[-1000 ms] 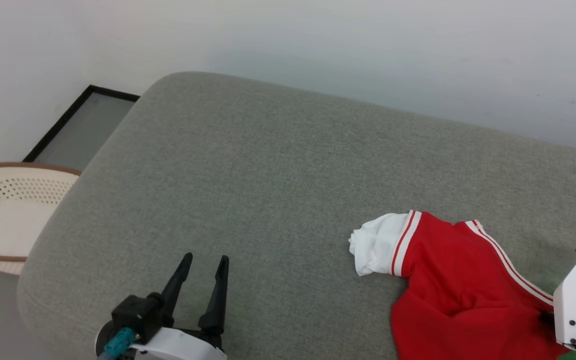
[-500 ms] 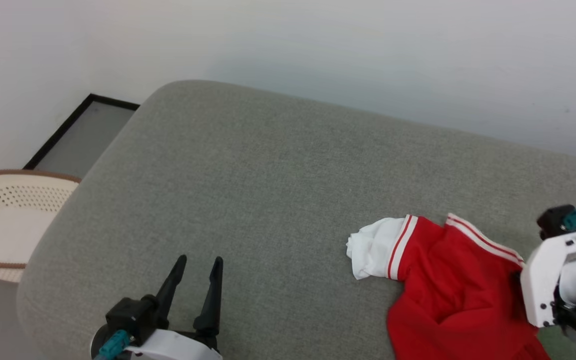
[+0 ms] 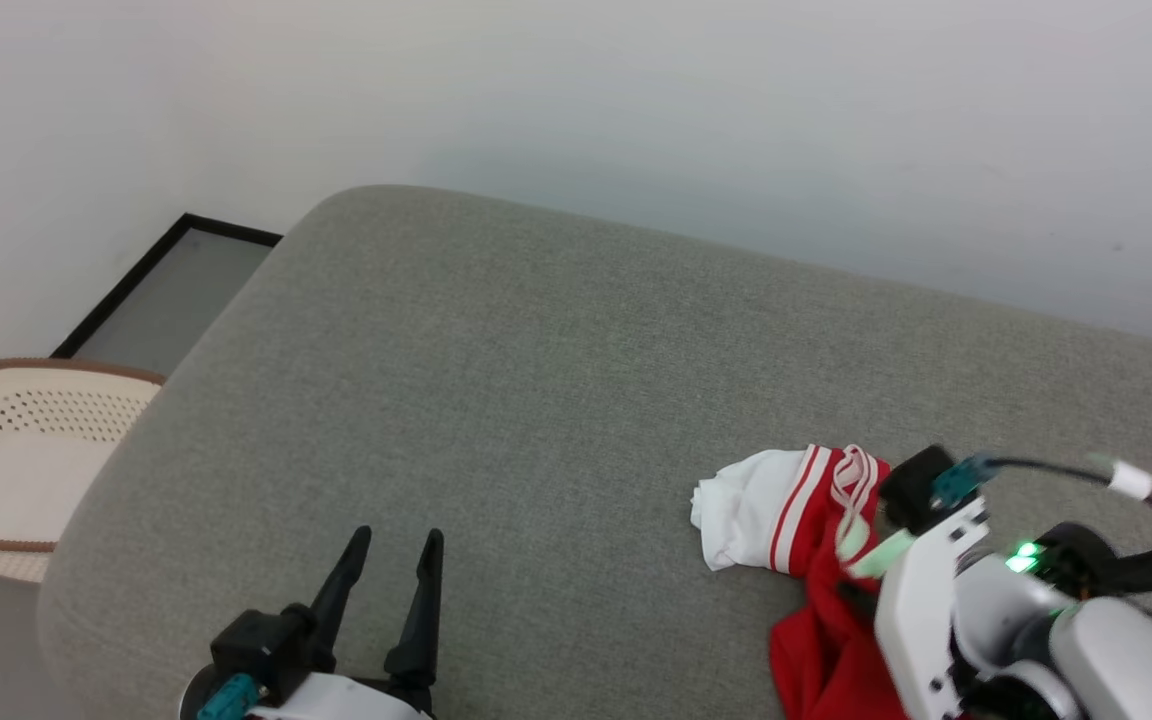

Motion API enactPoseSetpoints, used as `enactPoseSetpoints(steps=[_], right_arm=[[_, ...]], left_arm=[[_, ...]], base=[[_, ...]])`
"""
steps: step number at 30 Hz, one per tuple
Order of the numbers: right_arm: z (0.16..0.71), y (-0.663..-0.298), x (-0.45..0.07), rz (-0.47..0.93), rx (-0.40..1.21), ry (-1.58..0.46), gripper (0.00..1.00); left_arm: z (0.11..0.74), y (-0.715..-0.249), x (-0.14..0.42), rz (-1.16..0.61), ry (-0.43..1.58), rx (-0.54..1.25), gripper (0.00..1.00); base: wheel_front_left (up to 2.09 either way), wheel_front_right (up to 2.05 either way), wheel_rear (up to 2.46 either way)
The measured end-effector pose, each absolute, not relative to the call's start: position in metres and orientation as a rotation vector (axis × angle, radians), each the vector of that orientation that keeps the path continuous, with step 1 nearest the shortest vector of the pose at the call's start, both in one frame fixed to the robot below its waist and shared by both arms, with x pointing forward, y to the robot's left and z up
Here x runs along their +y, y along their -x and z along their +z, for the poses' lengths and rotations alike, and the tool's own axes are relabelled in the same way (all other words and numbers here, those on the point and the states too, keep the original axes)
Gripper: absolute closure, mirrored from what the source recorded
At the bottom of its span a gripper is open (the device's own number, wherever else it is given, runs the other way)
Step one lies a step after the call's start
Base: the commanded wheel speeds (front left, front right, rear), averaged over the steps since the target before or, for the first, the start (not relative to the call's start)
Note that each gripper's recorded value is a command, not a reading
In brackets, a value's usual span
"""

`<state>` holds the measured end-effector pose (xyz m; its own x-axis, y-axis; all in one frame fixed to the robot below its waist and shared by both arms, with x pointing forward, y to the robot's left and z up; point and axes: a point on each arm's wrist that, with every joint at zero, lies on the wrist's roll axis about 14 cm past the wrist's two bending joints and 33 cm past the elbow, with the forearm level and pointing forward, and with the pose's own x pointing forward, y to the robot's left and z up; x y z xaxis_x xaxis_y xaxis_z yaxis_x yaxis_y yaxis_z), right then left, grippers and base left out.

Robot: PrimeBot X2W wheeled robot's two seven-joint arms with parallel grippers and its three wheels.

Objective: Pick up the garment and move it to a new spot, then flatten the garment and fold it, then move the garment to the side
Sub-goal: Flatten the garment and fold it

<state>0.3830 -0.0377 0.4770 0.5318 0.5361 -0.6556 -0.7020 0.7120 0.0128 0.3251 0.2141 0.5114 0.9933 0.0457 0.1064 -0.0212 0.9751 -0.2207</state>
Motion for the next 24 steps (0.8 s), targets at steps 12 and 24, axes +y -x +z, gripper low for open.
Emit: enactPoseSetpoints(steps=[12,24], right_arm=[[0.441,-0.335,-0.010,0.880,0.806,0.298,1.00],[0.436,-0.345,-0.027,0.798,0.807,0.293,0.00]], left_arm=[[0.509,-0.322,0.218,0.051,0.226,-0.105,0.00],[0.509,-0.321,0.216,0.046,0.231,-0.108,0.00]], base=[[0.00,0.00,0.00],[0.00,0.00,0.00]])
